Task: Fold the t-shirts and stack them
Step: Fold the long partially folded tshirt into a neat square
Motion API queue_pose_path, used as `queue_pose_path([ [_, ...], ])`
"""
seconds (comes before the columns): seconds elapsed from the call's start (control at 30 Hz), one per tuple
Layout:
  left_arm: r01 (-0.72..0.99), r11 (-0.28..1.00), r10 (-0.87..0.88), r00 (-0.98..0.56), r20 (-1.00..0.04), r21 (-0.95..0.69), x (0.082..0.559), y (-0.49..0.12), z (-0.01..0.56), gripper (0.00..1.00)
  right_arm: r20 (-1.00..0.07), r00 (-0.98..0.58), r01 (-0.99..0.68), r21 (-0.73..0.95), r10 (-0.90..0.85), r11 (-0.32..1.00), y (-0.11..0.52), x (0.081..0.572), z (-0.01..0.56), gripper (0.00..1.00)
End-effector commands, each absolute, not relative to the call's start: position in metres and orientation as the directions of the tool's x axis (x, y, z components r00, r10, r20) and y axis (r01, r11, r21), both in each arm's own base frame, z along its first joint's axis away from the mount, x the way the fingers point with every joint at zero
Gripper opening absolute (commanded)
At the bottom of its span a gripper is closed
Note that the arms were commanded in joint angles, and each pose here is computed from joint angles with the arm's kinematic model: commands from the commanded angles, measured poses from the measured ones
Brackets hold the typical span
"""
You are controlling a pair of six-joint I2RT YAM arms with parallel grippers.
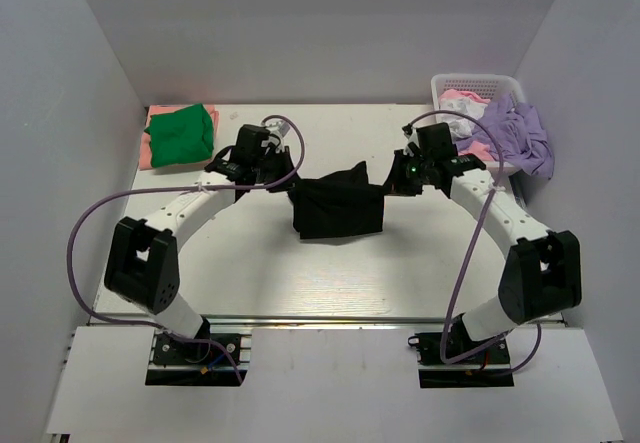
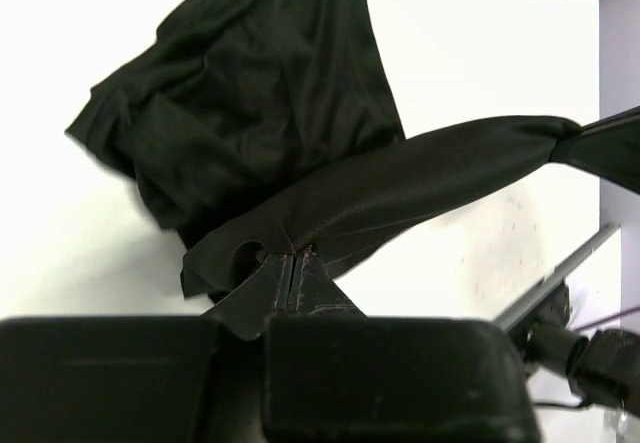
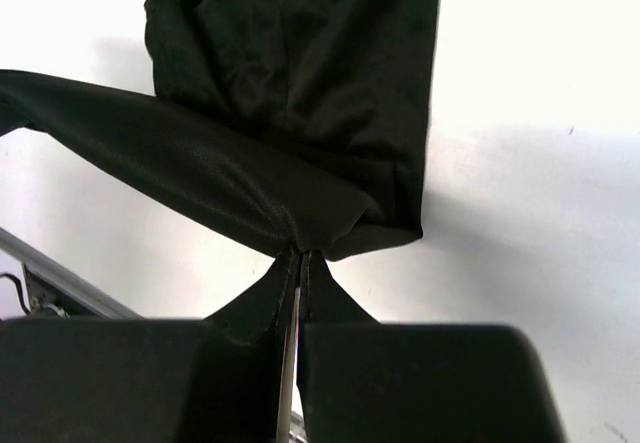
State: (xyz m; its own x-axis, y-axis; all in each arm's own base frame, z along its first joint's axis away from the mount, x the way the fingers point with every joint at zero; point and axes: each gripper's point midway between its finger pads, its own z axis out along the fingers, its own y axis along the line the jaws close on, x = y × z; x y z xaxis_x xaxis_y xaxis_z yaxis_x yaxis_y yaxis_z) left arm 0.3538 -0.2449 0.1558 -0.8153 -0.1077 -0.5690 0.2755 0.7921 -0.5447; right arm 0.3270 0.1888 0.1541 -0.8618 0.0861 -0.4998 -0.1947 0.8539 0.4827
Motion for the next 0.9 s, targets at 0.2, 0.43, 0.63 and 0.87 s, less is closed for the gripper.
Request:
queue_pose_path([
  [0.2, 0.3, 0.775, -0.162, -0.757, -0.633, -0.557, 0.406, -0.247, 0.176, 0.0, -0.556, -0.824, -0.239, 0.515, 0.108, 0.823, 0.192, 0.382, 0.171, 0.0],
  [0.43, 0.321, 0.756, -0.188, -0.728, -0.659, -0.57, 0.425, -0.244, 0.184, 0.0, -0.567, -0.82, -0.324, 0.573, 0.08, 0.753, 0.206, 0.405, 0.18, 0.0],
  [0.63, 0.463, 0.653, -0.157, -0.692, -0.705, -0.599, 0.414, -0.258, 0.215, 0.0, -0.612, -0.791, -0.437, 0.585, 0.018, 0.684, 0.21, 0.391, 0.199, 0.0],
  [0.87, 0.448, 0.644, -0.116, -0.744, -0.658, -0.62, 0.341, -0.241, 0.218, 0.0, -0.586, -0.81, -0.435, 0.604, 0.002, 0.668, 0.198, 0.317, 0.21, 0.0],
])
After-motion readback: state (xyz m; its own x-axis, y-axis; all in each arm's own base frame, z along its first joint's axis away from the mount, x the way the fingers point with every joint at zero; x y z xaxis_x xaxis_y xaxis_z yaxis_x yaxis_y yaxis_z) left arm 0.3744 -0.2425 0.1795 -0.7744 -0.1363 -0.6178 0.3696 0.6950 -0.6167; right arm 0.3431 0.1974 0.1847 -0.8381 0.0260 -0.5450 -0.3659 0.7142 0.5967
